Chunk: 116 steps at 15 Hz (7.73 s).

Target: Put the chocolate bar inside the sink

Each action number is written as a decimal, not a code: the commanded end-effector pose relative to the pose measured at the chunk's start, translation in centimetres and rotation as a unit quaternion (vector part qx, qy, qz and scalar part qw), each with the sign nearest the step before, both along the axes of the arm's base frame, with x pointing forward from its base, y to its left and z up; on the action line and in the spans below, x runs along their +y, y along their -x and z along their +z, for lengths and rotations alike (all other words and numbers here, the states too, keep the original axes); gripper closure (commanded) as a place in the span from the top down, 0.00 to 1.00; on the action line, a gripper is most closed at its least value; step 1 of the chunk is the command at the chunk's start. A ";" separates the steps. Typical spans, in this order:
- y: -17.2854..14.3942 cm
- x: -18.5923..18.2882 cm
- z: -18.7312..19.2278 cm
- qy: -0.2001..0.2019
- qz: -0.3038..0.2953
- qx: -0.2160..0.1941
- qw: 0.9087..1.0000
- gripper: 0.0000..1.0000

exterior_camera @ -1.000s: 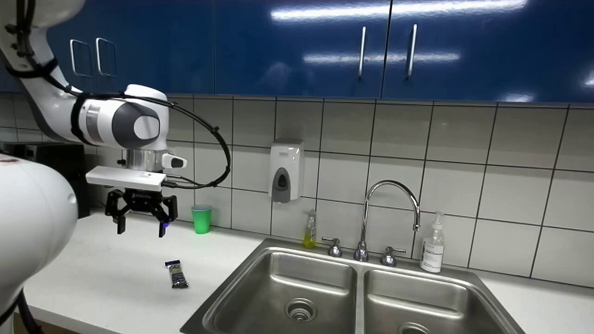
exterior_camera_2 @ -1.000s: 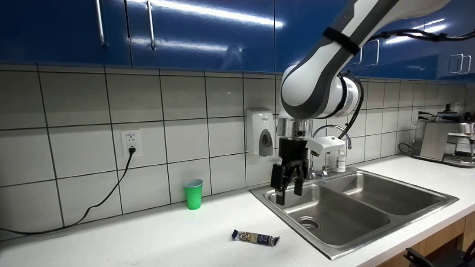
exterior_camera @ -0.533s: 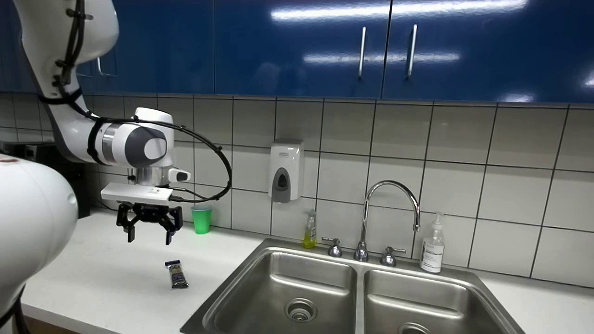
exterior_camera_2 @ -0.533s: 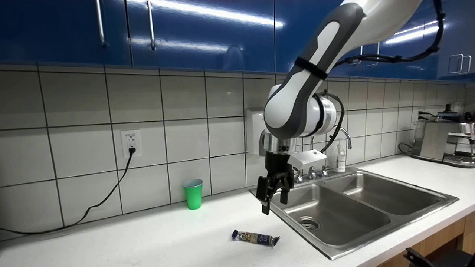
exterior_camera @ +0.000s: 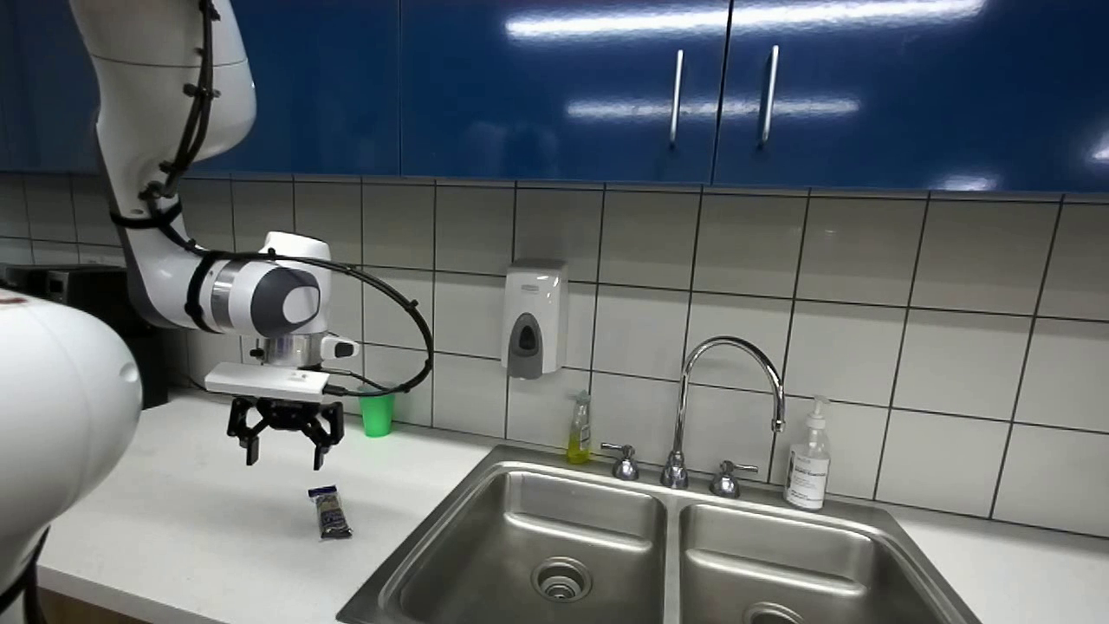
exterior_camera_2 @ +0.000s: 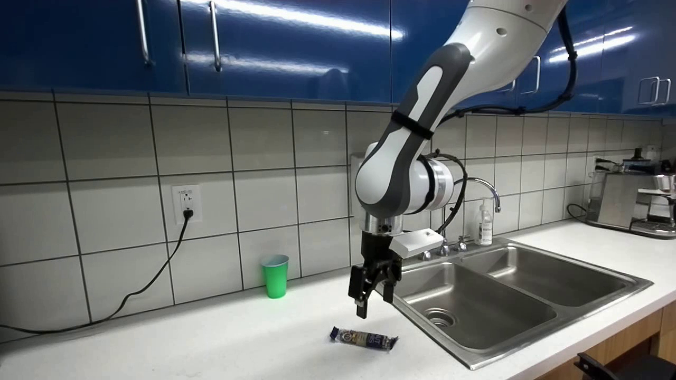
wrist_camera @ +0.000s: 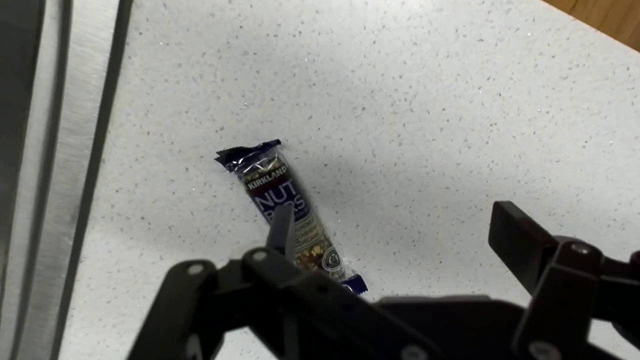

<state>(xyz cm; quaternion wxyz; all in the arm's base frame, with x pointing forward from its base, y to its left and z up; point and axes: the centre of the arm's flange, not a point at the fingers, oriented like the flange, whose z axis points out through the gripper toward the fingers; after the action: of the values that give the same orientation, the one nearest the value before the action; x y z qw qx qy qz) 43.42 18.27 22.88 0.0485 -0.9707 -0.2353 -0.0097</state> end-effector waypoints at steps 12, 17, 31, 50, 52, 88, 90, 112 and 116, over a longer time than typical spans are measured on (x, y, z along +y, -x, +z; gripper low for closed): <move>-4.0 -0.5 -4.7 0.005 -0.003 0.011 1.000 1.00; -4.3 -0.6 -4.9 0.004 -0.004 0.011 1.000 1.00; -4.7 0.1 -5.3 -0.022 0.046 -0.019 0.999 1.00; -8.4 -0.3 -8.8 -0.024 0.178 -0.026 0.983 1.00; -8.5 -0.3 -9.3 -0.021 0.184 -0.024 0.982 1.00; -9.3 -0.8 -7.9 0.015 0.146 -0.027 0.989 0.10; -9.2 -0.5 -6.4 0.020 0.138 -0.034 0.990 0.10; -10.4 -13.3 -3.4 0.060 -0.098 -0.047 0.992 0.10; -9.4 -17.0 -2.9 0.066 -0.151 -0.049 0.985 0.10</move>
<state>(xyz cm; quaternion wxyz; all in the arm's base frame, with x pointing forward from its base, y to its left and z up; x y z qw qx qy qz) 54.48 3.42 18.51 -0.0269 -0.9904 -0.1297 -0.0393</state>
